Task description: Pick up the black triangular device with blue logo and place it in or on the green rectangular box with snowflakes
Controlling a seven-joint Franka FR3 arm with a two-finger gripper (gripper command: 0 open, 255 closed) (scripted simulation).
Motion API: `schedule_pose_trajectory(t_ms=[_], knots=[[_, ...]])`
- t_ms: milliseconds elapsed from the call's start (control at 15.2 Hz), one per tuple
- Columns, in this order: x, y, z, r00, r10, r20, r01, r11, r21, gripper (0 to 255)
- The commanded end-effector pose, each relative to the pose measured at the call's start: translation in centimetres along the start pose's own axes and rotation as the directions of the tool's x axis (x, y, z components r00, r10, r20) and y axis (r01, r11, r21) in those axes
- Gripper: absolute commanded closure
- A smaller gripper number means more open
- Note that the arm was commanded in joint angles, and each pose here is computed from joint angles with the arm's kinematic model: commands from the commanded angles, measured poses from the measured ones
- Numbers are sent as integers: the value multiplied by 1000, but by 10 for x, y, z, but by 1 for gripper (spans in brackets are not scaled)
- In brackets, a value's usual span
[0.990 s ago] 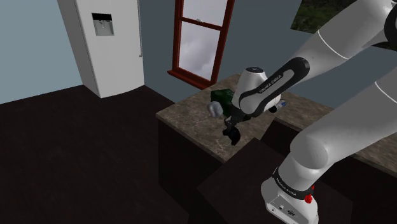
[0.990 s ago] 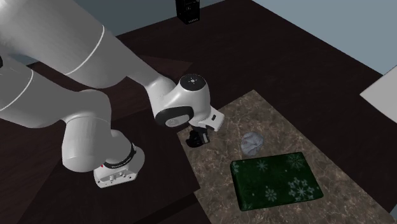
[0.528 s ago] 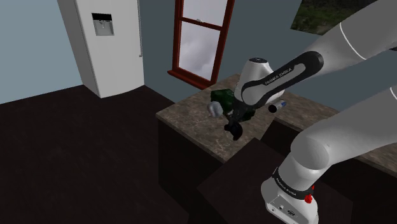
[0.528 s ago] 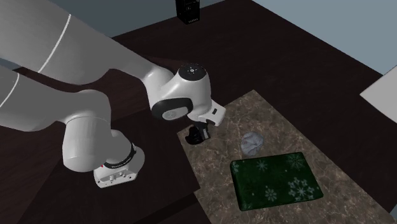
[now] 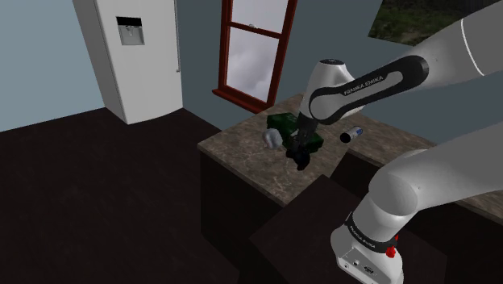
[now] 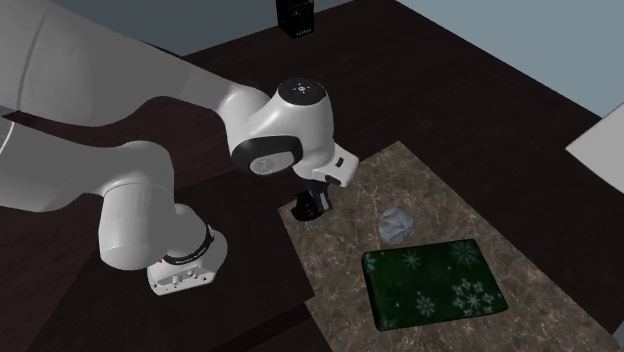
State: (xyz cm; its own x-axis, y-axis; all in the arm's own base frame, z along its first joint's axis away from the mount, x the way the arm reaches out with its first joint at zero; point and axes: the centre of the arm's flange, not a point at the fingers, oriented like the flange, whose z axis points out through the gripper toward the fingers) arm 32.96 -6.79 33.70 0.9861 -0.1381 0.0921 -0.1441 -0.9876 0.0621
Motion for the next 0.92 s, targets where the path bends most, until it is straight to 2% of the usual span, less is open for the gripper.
schedule_pose_trajectory(t_ms=[0, 594, 858], knots=[[0, 1, -11, 1000, 0, 1, 0, 1000, 0, 255], [4, 3, -54, 1000, 0, 1, 0, 1000, 0, 255], [41, 42, -50, 1000, 0, 1, 0, 1000, 0, 255]])
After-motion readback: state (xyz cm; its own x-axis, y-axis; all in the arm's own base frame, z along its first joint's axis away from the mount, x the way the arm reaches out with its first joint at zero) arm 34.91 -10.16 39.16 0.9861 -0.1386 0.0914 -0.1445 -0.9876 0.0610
